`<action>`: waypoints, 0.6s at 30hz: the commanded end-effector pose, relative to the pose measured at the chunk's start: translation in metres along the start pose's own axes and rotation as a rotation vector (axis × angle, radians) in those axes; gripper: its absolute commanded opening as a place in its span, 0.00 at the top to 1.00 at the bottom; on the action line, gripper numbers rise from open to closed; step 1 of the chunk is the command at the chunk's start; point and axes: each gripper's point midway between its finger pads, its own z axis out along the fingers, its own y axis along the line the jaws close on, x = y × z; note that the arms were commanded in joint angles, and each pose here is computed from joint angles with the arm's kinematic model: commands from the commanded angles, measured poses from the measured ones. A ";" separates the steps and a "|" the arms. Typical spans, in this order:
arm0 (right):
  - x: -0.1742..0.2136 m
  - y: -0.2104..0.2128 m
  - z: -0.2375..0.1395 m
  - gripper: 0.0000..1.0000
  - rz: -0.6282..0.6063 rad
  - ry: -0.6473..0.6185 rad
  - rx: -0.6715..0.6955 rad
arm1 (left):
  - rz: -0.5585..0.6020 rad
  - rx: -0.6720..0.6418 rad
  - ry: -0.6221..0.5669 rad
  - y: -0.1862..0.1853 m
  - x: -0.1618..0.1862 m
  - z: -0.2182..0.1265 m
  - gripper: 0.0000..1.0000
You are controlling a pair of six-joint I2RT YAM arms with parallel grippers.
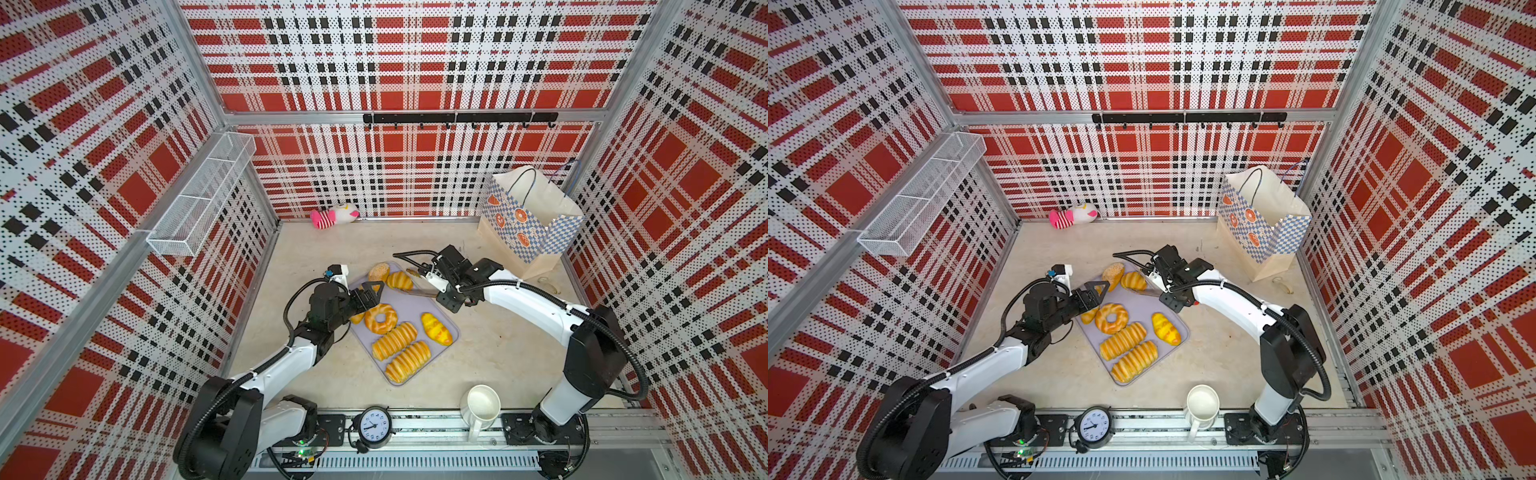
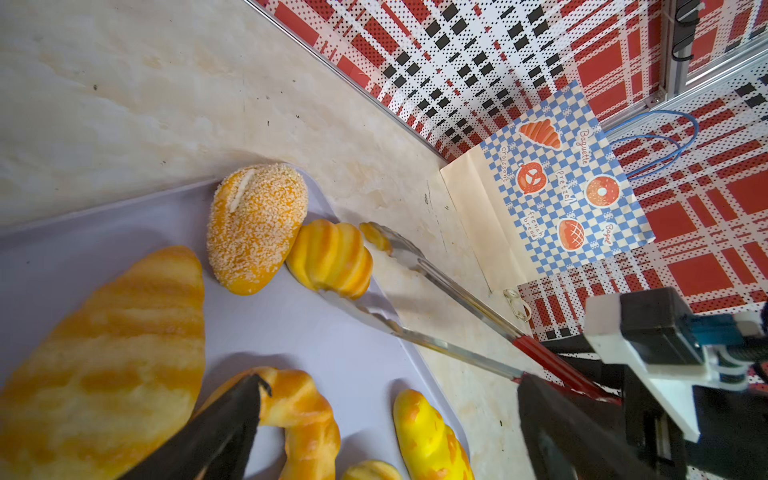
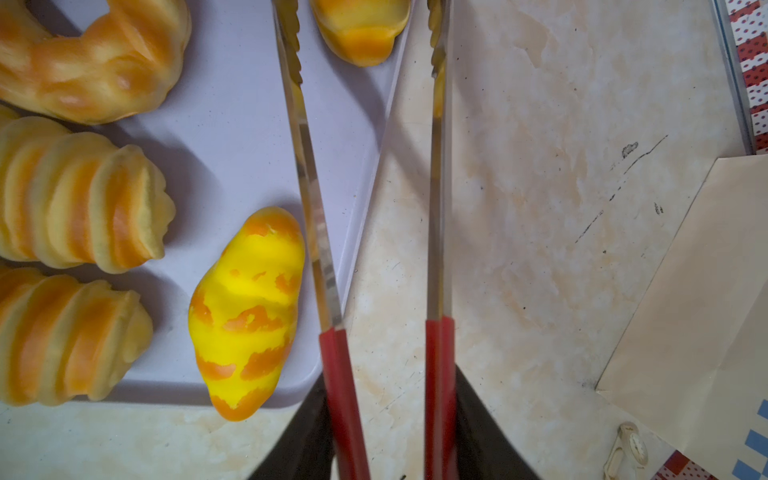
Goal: Place the fake bread into the paper bag
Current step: 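Close the tongs on the yellow twisted roll at the tray's far end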
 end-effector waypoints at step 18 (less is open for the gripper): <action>-0.018 0.002 -0.010 0.78 0.022 -0.092 0.001 | 0.009 0.023 -0.026 -0.005 -0.010 -0.003 0.03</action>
